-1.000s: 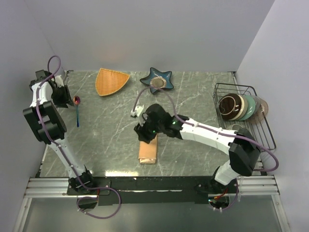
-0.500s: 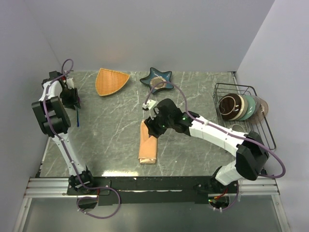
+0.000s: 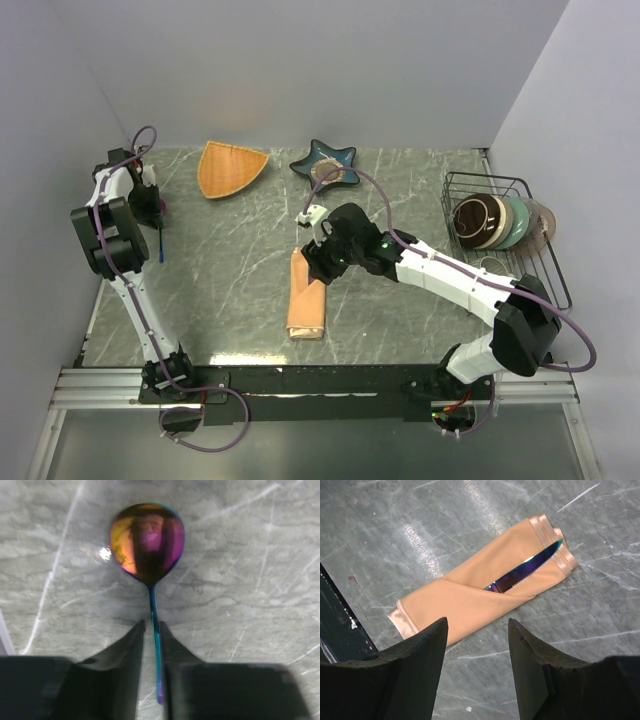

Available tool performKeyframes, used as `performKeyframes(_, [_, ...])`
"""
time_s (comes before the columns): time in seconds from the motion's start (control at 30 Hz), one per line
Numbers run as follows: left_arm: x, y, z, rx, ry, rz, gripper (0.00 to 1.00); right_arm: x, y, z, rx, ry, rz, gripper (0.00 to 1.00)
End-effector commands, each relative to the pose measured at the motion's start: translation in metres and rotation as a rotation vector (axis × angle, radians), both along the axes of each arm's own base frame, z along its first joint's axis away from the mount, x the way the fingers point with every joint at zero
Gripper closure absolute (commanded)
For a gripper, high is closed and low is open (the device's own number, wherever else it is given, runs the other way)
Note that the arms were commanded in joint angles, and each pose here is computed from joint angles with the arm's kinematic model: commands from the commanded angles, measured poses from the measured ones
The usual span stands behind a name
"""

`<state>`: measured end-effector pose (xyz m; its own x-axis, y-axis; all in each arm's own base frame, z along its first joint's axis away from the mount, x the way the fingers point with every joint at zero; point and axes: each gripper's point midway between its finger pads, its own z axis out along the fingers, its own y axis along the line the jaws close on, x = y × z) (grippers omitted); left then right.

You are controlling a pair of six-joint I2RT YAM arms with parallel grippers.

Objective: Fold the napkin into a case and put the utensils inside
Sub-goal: Pick up the spoon from the corner of the board, then insert the spoon into the folded napkin.

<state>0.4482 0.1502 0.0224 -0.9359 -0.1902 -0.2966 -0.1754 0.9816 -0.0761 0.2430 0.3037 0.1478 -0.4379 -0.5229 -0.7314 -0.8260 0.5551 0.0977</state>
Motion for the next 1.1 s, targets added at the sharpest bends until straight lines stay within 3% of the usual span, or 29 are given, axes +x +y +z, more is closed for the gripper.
performKeyframes(0.0, [0.03, 0.005, -0.002, -0.01, -0.055, 0.014, 0.87, 0.003, -0.004, 0.015, 0.024, -0.028, -0.016, 0.41])
performKeyframes(0.03, [0.033, 0.002, 0.0, -0.027, -0.06, 0.018, 0.97, 0.003, -0.005, 0.014, 0.019, -0.027, -0.018, 0.41])
performKeyframes(0.07, [0.033, -0.004, -0.001, -0.05, -0.043, 0.021, 0.99, 0.003, -0.006, 0.013, 0.014, -0.026, -0.02, 0.41])
performKeyframes(0.23, [0.052, -0.031, 0.053, -0.1, -0.184, 0.195, 0.99, 0.0, -0.022, 0.008, -0.004, -0.035, -0.041, 0.41])
performKeyframes(0.27, [0.055, -0.047, 0.095, -0.109, -0.283, 0.196, 0.99, 0.0, -0.025, 0.011, 0.001, -0.046, -0.048, 0.4])
performKeyframes(0.3, [0.054, -0.06, 0.096, -0.141, -0.321, 0.25, 0.99, 0.0, -0.032, 0.004, -0.011, -0.038, -0.064, 0.4])
performKeyframes(0.33, [0.051, -0.074, 0.136, -0.148, -0.413, 0.245, 0.99, 0.0, -0.035, 0.003, -0.008, -0.032, -0.078, 0.41])
performKeyframes(0.47, [0.03, -0.175, 0.171, -0.236, -0.494, 0.2, 0.99, 0.005, -0.054, -0.009, -0.008, 0.013, -0.151, 0.41])
performKeyframes(0.77, [-0.042, -0.357, 0.163, -0.336, -0.486, 0.022, 0.99, 0.02, -0.076, -0.033, 0.032, 0.156, -0.275, 0.41])
performKeyframes(0.87, [-0.055, -0.392, 0.157, -0.334, -0.466, -0.05, 0.99, 0.023, -0.078, -0.041, 0.045, 0.199, -0.301, 0.4])
performKeyframes(1.07, [-0.062, -0.42, 0.127, -0.268, -0.403, -0.115, 0.99, 0.026, -0.074, -0.046, 0.078, 0.237, -0.331, 0.41])
